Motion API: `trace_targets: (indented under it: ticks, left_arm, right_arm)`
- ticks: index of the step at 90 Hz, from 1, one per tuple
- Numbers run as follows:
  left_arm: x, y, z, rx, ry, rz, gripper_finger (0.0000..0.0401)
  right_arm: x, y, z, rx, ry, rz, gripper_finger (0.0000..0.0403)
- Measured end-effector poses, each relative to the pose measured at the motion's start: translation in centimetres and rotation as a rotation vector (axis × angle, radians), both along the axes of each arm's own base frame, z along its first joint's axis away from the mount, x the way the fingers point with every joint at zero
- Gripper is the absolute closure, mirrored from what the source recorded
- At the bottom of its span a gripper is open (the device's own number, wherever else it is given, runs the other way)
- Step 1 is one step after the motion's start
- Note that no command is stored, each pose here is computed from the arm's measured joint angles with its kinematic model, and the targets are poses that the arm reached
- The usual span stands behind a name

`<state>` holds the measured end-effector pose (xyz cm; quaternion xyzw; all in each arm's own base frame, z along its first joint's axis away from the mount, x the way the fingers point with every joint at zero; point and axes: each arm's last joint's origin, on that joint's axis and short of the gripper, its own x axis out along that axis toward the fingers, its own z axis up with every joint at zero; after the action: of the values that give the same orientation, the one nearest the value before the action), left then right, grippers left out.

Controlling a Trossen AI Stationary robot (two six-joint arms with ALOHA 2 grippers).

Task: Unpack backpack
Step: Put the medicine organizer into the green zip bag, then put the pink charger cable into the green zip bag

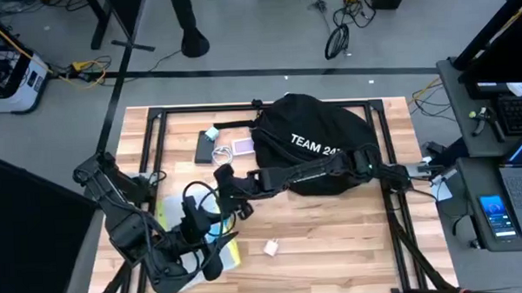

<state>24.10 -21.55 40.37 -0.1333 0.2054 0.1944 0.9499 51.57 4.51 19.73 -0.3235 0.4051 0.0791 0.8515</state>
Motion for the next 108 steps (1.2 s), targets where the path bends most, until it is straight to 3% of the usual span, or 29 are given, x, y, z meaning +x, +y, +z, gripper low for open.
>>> trace_targets:
  ticks: [18,33,53,73,80,94,108]
  left_arm:
    - [-0.1,0.1,-0.1,0.013,0.012,0.000,0.0201]
    - [-0.1,0.1,-0.1,0.014,0.013,0.000,0.0201]
    - [0.0,0.1,-0.1,0.009,0.010,0.001,0.0201]
    - [0.0,0.1,-0.1,0.009,0.009,0.001,0.0201]
    - [0.0,0.1,-0.1,0.008,0.009,0.002,0.0201]
    - [0.0,0.1,-0.1,-0.015,0.007,0.007,0.0201]
    - [-0.1,0.1,-0.2,-0.006,0.022,0.004,0.0201]
  right_arm:
    - [-1.8,-1.7,-0.5,0.089,0.189,-0.163,0.0178]
    - [-2.2,-1.9,-2.2,0.290,0.218,-0.265,0.0178]
    - [-1.2,-0.3,-4.4,0.393,0.002,-0.259,0.0179]
    - [1.6,0.7,-1.7,0.481,-0.442,-0.175,0.0179]
    - [1.9,0.6,-2.3,0.475,-0.471,-0.173,0.0179]
    - [0.8,0.3,-3.3,0.371,-0.281,-0.164,0.0179]
    - [-1.8,-0.2,-0.3,0.291,-0.080,-0.155,0.0179]
